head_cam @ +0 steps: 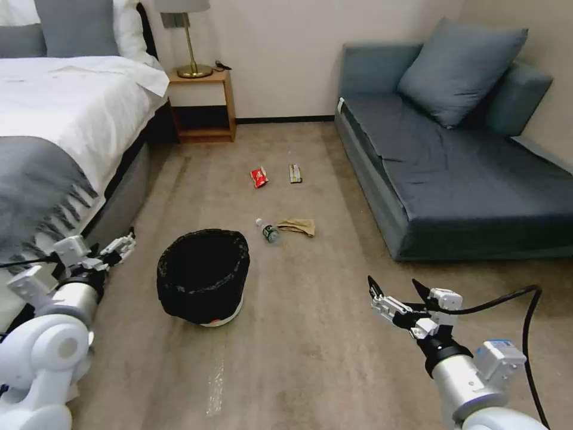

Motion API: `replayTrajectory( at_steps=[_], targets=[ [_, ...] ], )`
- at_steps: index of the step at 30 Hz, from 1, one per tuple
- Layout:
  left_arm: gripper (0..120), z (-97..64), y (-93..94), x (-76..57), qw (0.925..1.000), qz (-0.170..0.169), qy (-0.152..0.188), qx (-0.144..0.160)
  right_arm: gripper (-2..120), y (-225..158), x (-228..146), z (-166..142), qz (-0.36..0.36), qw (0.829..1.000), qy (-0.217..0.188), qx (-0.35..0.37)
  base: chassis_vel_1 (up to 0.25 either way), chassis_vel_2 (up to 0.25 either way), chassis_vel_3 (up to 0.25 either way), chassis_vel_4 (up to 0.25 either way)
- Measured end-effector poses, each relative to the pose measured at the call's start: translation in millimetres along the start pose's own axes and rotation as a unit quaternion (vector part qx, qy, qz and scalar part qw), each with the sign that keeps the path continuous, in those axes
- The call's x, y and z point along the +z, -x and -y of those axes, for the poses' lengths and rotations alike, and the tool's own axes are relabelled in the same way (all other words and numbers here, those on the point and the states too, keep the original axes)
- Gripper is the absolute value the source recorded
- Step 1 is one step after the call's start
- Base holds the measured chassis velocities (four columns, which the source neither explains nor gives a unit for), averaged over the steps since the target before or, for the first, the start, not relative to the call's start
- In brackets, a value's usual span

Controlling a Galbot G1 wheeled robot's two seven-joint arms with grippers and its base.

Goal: Pick up the trash bin, then pick up the garbage on the floor and place it into the trash bin.

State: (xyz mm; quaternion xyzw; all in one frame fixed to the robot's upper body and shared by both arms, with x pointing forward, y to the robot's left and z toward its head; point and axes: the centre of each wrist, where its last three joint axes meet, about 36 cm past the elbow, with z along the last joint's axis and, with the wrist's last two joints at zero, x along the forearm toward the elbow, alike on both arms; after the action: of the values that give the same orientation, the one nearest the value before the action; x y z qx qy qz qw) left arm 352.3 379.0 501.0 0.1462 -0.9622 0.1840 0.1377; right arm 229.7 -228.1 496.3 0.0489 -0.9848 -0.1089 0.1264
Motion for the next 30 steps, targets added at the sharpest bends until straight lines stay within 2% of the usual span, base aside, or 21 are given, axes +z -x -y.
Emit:
replayTrajectory(
  at_steps=[2,4,7,8,11,12,16,18,24,28,30],
  targets=[
    [90,-6.4,12.1,6.0,0.9996,-0.021,-0.004,-0.019,100,0.5,0.6,1.0,0.001,1.0,0.0,0.002,0.0,0.0,0.0,0.0],
    [90,-8.4,15.5,8.3,0.9994,-0.026,-0.006,-0.023,100,0.8,0.9,1.2,0.002,1.0,0.0,0.002,0.0,0.0,0.0,0.0],
    [79,-15.1,30.5,19.0,0.9986,-0.04,-0.011,-0.033,100,1.4,1.6,1.5,0.01,1.0,0.001,0.001,0.0,0.0,0.0,0.0],
    [79,-15.1,30.5,19.0,0.9986,-0.04,-0.011,-0.033,100,1.4,1.6,1.5,0.01,1.0,0.001,0.001,0.0,0.0,0.0,0.0],
    [74,-17.6,45.3,31.0,0.9979,-0.05,-0.015,-0.038,100,1.4,1.0,2.5,0.012,1.0,-0.002,0.001,0.0,0.0,0.0,0.0],
    [74,-17.6,45.3,31.0,0.9979,-0.05,-0.015,-0.038,100,1.4,1.0,2.5,0.012,1.0,-0.002,0.001,0.0,0.0,0.0,0.0],
    [74,-18.8,61.1,45.3,0.9973,-0.062,-0.011,-0.038,100,1.0,1.9,4.1,0.011,1.0,-0.004,0.003,0.0,0.0,0.0,0.0],
    [76,-16.9,67.8,53.0,0.9973,-0.066,-0.008,-0.032,100,1.0,3.3,4.7,0.01,1.0,-0.005,0.005,0.0,0.0,0.0,0.0],
    [81,-7.9,74.6,62.4,0.997,-0.074,-0.006,-0.022,100,2.3,3.9,5.3,0.011,1.0,-0.005,0.005,0.0,0.0,0.0,0.0],
    [85,0.0,86.4,79.8,0.9954,-0.094,-0.001,-0.018,100,2.8,3.9,7.2,0.012,1.0,-0.009,0.005,0.0,0.0,0.0,0.0],
    [85,1.1,89.3,82.9,0.9951,-0.098,-0.001,-0.018,100,3.0,4.0,7.9,0.012,1.0,-0.01,0.005,0.0,0.0,0.0,0.0]
  ],
)
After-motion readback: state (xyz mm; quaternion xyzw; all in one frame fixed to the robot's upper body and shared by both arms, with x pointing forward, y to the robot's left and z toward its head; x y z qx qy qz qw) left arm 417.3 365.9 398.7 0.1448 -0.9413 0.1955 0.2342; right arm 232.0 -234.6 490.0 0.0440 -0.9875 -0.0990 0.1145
